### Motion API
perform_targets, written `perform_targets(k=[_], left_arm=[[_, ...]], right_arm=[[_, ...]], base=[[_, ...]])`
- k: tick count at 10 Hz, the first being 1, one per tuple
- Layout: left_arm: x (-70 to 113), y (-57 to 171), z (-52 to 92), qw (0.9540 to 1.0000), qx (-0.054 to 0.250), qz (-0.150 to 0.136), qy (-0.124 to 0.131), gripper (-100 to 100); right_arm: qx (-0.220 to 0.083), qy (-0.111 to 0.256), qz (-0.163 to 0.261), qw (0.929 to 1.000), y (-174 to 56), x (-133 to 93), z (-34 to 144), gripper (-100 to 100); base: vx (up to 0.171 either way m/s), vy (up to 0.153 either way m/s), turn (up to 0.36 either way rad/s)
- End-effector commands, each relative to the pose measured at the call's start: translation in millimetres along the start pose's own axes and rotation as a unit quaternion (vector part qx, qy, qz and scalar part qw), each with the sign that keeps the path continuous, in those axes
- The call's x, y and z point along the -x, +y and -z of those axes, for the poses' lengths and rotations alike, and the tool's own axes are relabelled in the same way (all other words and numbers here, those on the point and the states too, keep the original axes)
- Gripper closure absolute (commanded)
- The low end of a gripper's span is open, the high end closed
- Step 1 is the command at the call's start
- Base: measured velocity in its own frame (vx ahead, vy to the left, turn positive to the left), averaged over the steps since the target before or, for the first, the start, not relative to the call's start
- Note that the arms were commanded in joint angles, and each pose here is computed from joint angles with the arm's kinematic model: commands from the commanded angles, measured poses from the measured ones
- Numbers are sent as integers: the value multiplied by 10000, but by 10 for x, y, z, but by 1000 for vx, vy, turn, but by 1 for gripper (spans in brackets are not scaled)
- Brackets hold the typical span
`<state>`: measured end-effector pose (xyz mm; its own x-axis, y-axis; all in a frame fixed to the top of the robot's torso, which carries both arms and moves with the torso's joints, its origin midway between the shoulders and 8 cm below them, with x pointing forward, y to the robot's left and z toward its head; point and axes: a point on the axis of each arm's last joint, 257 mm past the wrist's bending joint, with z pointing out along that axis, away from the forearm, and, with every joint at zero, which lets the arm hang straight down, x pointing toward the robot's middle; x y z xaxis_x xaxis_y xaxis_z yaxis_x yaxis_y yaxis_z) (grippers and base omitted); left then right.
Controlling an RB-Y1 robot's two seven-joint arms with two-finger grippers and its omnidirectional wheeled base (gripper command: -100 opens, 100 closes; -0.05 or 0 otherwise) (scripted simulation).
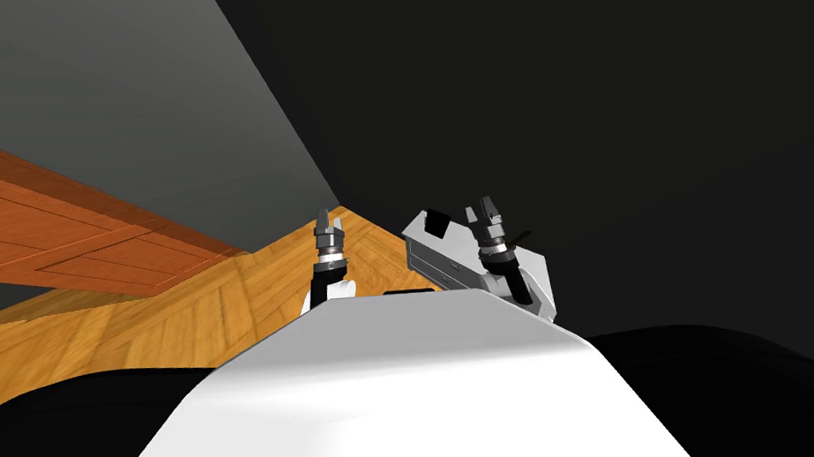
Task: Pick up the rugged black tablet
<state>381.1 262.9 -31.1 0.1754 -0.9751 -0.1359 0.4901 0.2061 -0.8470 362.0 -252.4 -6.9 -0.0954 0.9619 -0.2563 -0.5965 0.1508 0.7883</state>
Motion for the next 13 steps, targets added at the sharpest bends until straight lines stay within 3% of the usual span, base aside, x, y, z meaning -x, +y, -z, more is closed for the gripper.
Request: perform_targets(k=[1, 6, 7, 10, 12, 13], left_arm=[[0, 0, 0, 10000, 0, 0, 0, 0], [0, 0, 0, 10000, 0, 0, 0, 0], [0, 0, 0, 10000, 0, 0, 0, 0], [0, 0, 0, 10000, 1, 0, 0, 0], [0, 0, 0, 10000, 1, 0, 0, 0], [0, 0, 0, 10000, 1, 0, 0, 0]], right_arm=[[-97, 181, 61, 9998, -63, -41, 24, -100], [-660, 839, 252, 9940, -521, -165, 250, -100], [-684, 995, 335, 9921, -526, -181, 257, -100], [-1079, 1426, 497, 9826, -835, -216, 472, -100], [-1107, 1599, 596, 9791, -841, -222, 483, -100], [-1298, 1760, 658, 9736, -990, -220, 605, -100]], base=[[-31, -15, 34], [-32, -12, 61], [-25, -6, 33], [-23, -4, 72], [-12, 0, 19], [-10, 6, 95]])
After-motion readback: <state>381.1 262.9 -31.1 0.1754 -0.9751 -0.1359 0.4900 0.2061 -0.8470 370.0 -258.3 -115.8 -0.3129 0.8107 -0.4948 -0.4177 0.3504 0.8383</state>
